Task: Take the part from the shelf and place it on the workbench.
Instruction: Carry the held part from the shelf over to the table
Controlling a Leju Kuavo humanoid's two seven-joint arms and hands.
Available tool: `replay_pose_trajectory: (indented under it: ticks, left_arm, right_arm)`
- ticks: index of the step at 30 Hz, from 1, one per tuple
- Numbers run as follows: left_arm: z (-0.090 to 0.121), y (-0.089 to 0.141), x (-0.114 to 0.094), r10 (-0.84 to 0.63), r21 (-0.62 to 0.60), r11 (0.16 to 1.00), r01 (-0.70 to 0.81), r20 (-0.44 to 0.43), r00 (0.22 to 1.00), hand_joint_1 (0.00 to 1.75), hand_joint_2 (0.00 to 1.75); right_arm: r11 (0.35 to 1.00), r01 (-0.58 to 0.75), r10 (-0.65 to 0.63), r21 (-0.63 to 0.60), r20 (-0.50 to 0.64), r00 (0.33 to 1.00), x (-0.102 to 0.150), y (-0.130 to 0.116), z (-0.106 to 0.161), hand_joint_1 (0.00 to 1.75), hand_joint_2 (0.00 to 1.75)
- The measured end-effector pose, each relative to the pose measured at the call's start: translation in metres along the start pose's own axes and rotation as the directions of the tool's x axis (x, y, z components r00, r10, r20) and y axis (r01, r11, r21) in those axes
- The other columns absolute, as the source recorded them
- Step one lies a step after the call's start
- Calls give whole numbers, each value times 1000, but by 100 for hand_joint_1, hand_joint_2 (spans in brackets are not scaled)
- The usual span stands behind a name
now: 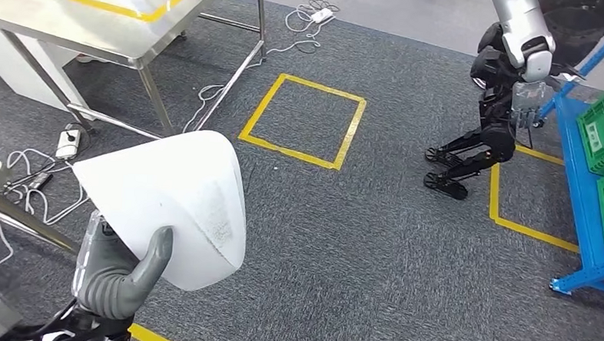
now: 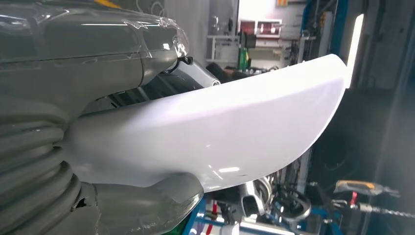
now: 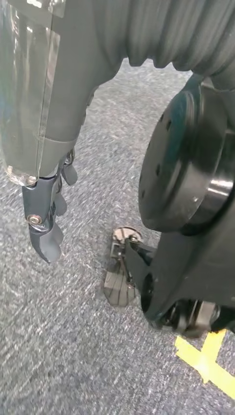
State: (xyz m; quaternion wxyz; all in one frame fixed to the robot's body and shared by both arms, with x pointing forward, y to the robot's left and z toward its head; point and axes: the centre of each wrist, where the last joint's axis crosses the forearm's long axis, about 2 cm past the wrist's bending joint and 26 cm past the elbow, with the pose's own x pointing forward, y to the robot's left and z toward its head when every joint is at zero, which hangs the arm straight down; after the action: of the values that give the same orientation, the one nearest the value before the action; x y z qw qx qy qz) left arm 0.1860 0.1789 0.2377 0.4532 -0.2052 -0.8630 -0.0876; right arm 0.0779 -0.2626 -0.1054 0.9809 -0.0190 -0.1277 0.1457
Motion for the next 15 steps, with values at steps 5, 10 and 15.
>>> replay_pose_trajectory:
  ticks: [5, 10, 15]
  left_arm:
    - [1, 1, 0, -2, 5, 1000, 2, 0, 1000, 175, 175]
    - [0, 1, -1, -5, 1, 1000, 5, -3, 1000, 175, 175]
    - [-2, 1, -2, -8, -13, 1000, 8, -1, 1000, 175, 175]
  right_arm:
    - [1000, 2, -2, -2, 10, 1000, 4, -1, 0, 0, 175]
    - [1000, 11, -11, 3, 3, 1000, 1, 1, 0, 0, 175]
    - [1000, 23, -23, 8, 4, 1000, 3, 0, 0, 0, 175]
